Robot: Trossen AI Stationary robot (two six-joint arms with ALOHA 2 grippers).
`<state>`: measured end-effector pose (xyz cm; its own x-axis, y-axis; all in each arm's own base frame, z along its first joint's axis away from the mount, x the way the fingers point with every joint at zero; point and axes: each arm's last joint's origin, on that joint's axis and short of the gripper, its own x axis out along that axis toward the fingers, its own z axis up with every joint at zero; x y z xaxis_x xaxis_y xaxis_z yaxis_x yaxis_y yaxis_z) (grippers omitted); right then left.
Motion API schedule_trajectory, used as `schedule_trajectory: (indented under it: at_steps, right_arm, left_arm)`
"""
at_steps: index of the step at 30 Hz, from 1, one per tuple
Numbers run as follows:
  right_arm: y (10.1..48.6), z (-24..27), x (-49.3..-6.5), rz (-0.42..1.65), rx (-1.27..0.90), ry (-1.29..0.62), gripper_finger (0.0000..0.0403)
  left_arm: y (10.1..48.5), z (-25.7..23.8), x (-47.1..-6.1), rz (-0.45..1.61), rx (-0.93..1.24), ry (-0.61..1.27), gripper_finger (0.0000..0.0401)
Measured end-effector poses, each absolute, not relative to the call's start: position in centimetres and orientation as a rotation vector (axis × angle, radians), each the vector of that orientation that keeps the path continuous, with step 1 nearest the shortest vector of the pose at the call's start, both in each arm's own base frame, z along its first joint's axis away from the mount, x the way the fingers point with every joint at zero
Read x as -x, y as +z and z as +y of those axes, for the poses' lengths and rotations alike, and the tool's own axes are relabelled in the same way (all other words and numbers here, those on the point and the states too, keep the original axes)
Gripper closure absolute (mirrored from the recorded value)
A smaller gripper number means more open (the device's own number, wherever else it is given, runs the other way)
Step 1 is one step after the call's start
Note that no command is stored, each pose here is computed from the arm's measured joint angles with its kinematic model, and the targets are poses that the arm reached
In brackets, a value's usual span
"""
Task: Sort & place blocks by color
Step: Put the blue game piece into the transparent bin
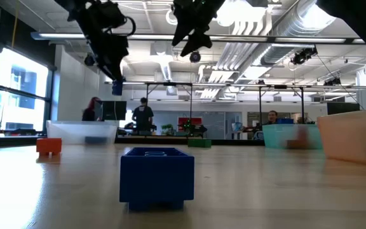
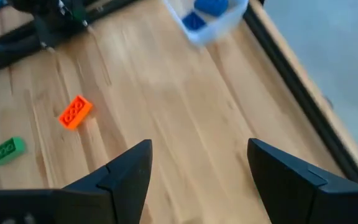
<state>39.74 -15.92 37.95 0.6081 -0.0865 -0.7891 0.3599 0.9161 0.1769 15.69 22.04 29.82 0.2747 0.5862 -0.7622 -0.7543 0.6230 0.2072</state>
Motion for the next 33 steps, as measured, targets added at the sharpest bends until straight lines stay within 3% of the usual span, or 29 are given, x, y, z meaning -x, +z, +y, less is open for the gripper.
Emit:
schedule_trajectory:
  at_steps: [9, 24, 33]
  right_arm:
    - [37.2, -12.6, -39.8, 1.022, -0.362, -0.339, 0.0153]
    - [37.1, -7.6, -40.8, 1.022, -0.454, -0.455, 0.0153]
    - [36.1, -5.7, -40.5, 1.058, -0.496, -0.659, 0.0153]
  left_arm:
    - [26.6, 24.9, -14.8, 1.009, 0.380, 0.926, 0.0289]
    - [22.6, 27.3, -13.4, 1.159, 0.537, 0.938, 0.0288]
    - [20.2, 28.3, -13.1, 1.226, 0.631, 0.952, 0.0249]
